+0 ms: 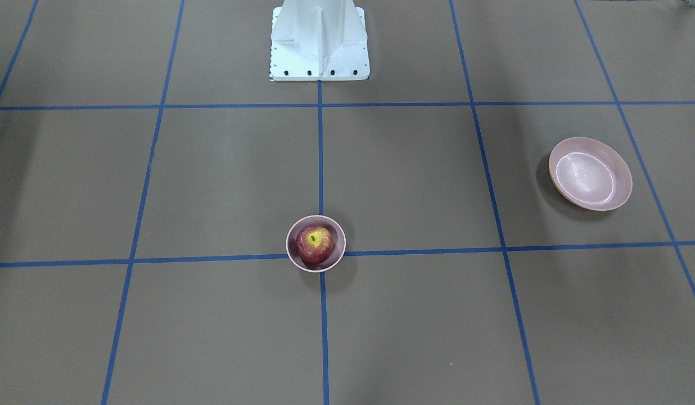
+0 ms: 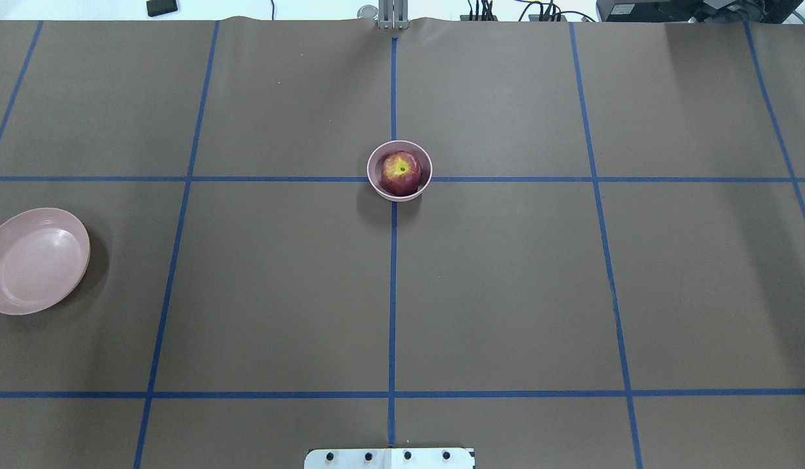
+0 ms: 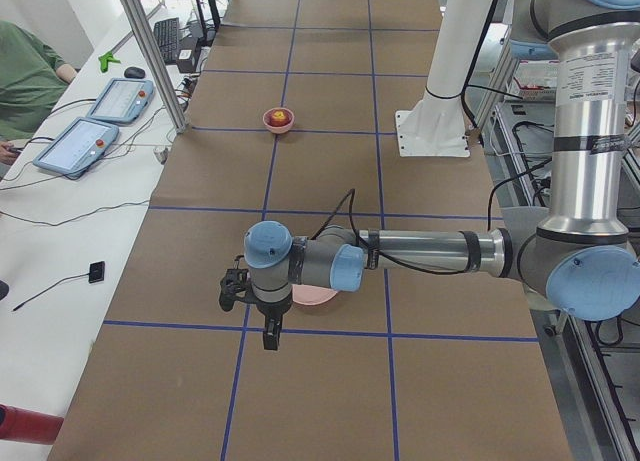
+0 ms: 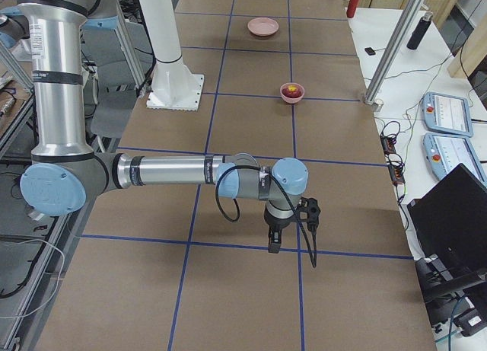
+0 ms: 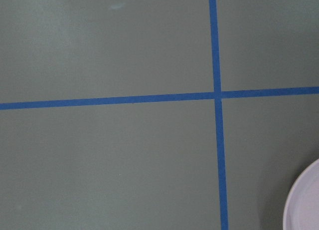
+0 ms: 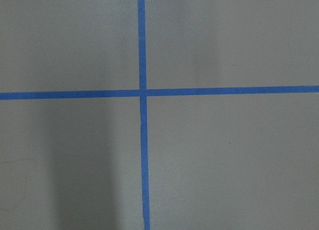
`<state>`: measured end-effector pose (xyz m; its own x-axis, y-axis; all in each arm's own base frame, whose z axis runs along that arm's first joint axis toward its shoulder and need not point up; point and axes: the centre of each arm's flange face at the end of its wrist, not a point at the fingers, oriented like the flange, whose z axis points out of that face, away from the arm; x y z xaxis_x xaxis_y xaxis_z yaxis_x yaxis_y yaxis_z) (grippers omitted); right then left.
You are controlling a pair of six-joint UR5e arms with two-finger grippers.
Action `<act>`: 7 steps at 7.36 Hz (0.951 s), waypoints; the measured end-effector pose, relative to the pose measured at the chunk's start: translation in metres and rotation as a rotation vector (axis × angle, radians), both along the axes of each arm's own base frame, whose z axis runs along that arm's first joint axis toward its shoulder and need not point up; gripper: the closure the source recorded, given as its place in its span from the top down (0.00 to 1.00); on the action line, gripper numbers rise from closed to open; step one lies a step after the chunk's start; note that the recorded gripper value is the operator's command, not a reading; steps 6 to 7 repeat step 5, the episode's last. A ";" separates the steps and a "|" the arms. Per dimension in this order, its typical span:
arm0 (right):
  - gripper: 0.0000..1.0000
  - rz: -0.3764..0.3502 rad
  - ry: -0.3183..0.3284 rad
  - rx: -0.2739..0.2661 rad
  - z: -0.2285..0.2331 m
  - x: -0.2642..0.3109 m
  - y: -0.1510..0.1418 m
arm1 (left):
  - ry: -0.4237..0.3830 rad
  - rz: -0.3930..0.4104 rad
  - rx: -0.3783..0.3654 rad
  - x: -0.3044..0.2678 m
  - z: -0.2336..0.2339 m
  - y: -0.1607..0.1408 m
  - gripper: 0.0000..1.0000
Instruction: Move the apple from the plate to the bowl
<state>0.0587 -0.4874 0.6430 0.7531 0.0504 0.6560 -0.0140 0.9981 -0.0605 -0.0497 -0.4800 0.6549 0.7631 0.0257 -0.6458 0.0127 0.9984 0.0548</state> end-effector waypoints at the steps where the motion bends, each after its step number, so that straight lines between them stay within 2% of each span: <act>1: 1.00 -0.001 -0.001 -0.005 0.002 0.000 0.001 | 0.006 0.001 -0.004 0.000 -0.002 0.002 0.98; 7: 1.00 0.000 -0.004 -0.007 0.002 0.000 0.001 | 0.011 0.001 -0.007 -0.001 -0.003 0.004 0.98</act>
